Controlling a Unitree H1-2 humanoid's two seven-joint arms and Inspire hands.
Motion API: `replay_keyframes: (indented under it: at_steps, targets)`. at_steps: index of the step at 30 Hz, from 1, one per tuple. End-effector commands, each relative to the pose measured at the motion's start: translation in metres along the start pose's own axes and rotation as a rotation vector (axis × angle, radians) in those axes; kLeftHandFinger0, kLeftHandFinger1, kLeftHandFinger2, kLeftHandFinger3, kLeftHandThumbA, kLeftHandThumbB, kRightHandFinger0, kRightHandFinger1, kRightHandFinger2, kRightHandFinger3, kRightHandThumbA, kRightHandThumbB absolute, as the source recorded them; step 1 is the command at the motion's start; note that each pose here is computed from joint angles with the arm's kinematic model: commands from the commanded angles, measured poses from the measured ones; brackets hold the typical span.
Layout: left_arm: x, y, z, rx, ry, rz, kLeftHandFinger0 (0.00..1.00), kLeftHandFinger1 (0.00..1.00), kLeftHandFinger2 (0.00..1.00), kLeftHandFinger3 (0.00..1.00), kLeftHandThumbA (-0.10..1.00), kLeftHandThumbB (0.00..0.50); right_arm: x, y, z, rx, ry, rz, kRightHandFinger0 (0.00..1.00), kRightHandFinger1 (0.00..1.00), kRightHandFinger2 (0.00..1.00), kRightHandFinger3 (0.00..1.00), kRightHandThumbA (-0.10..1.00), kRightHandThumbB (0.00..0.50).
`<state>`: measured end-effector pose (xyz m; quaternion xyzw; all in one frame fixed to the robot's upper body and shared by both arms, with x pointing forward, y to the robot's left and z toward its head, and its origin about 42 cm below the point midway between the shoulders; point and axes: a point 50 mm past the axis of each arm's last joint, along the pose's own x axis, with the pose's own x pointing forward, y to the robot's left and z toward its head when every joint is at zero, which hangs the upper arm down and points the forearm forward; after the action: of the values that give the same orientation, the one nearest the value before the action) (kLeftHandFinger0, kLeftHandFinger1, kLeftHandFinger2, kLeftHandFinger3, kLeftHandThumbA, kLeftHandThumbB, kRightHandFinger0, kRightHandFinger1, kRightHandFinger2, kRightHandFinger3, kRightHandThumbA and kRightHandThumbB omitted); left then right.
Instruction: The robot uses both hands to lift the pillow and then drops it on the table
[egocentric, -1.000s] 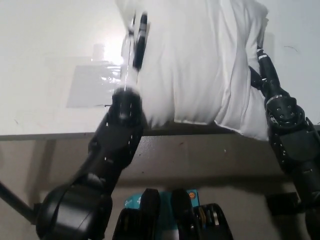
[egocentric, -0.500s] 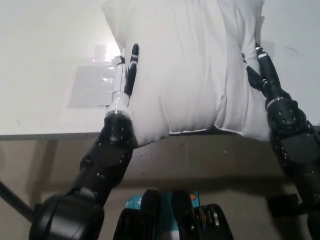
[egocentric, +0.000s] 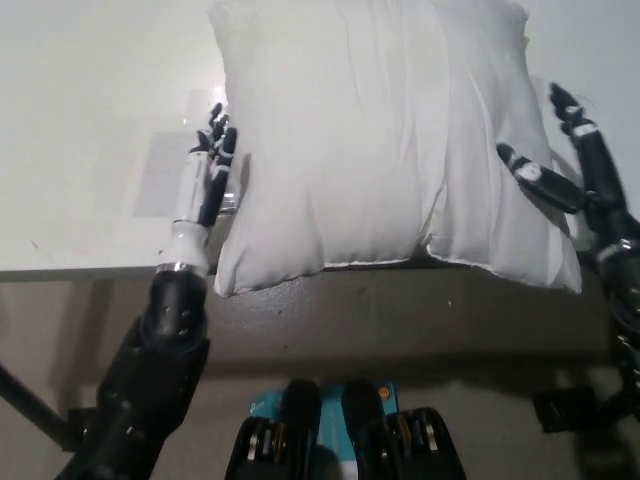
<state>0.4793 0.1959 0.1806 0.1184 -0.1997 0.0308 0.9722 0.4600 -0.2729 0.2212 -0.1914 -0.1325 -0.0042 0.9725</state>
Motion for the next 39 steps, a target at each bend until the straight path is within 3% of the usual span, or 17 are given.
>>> replay_keyframes:
  at_steps: [1,5,7,11,14,16,17,18,20,21,22,25,29,31,32,35,39]
  targets:
    - [-0.004,0.034,0.061,0.006,-0.243,-0.024,1.0,1.0,1.0,1.0,1.0,0.09,-0.02,-0.064,0.044,-0.158,-0.165,-0.072,1.0,1.0,1.0,1.0,1.0,0.38]
    - [-0.019,0.047,0.081,-0.029,-0.289,-0.009,1.0,1.0,1.0,1.0,1.0,0.136,-0.036,-0.081,0.053,-0.203,-0.2,-0.091,1.0,1.0,1.0,1.0,1.0,0.381]
    - [-0.029,0.049,0.088,-0.027,-0.305,-0.004,1.0,1.0,1.0,1.0,1.0,0.208,-0.045,-0.087,0.057,-0.225,-0.218,-0.098,1.0,1.0,1.0,1.0,1.0,0.375]
    - [-0.059,0.051,0.085,-0.022,-0.313,0.006,1.0,1.0,1.0,1.0,1.0,0.181,-0.072,-0.088,0.061,-0.241,-0.259,-0.094,1.0,1.0,1.0,1.0,1.0,0.33]
    - [-0.083,0.047,0.075,-0.035,-0.278,0.034,1.0,1.0,1.0,1.0,1.0,0.197,-0.097,-0.078,0.057,-0.117,-0.289,-0.08,1.0,1.0,1.0,1.0,1.0,0.325]
    - [-0.096,0.041,0.065,-0.07,-0.242,0.05,1.0,1.0,1.0,1.0,1.0,0.196,-0.117,-0.073,0.052,-0.098,-0.264,-0.074,1.0,1.0,1.0,1.0,1.0,0.358]
    - [-0.108,0.037,0.055,-0.066,-0.209,0.046,1.0,1.0,1.0,1.0,1.0,0.161,-0.132,-0.065,0.044,-0.085,-0.221,-0.055,1.0,1.0,1.0,1.0,1.0,0.394]
    - [-0.109,0.041,0.055,-0.059,-0.204,0.05,1.0,1.0,1.0,1.0,1.0,0.159,-0.131,-0.061,0.043,-0.078,-0.217,-0.048,1.0,1.0,1.0,1.0,1.0,0.396]
    - [-0.114,0.039,0.049,-0.066,-0.191,0.042,1.0,1.0,1.0,1.0,1.0,0.093,-0.143,-0.055,0.035,-0.073,-0.202,-0.038,1.0,1.0,1.0,1.0,1.0,0.332]
    - [-0.114,0.037,0.048,-0.078,-0.19,0.036,1.0,1.0,1.0,1.0,1.0,0.076,-0.146,-0.054,0.032,-0.076,-0.198,-0.038,1.0,1.0,1.0,1.0,1.0,0.325]
    - [-0.114,0.034,0.045,-0.092,-0.171,0.028,1.0,1.0,1.0,1.0,1.0,0.112,-0.158,-0.052,0.023,-0.085,-0.175,-0.036,1.0,1.0,1.0,1.0,1.0,0.301]
    - [-0.121,0.036,0.042,-0.084,-0.131,0.04,1.0,1.0,1.0,1.0,1.0,0.152,-0.189,-0.042,0.001,-0.072,-0.119,-0.013,1.0,1.0,1.0,1.0,1.0,0.254]
    - [-0.133,0.042,0.043,-0.079,-0.118,0.045,1.0,1.0,1.0,1.0,1.0,0.142,-0.221,-0.028,-0.018,-0.077,-0.06,0.025,1.0,1.0,1.0,1.0,1.0,0.252]
    - [-0.149,0.049,0.042,-0.091,-0.087,0.03,1.0,1.0,1.0,1.0,1.0,0.163,-0.23,-0.021,-0.024,-0.029,-0.041,0.065,1.0,1.0,1.0,1.0,1.0,0.205]
    - [-0.153,0.05,0.041,-0.095,-0.079,0.022,1.0,1.0,1.0,1.0,1.0,0.14,-0.231,-0.02,-0.023,-0.035,-0.046,0.066,1.0,1.0,1.0,1.0,1.0,0.196]
    - [-0.163,0.05,0.038,-0.1,-0.049,0.007,1.0,1.0,1.0,1.0,1.0,0.161,-0.232,-0.022,-0.025,-0.041,-0.048,0.066,1.0,1.0,1.0,1.0,1.0,0.188]
    - [-0.162,0.05,0.037,-0.108,-0.049,0.012,1.0,1.0,1.0,1.0,1.0,0.135,-0.232,-0.017,-0.032,0.014,-0.025,0.043,1.0,1.0,1.0,1.0,1.0,0.203]
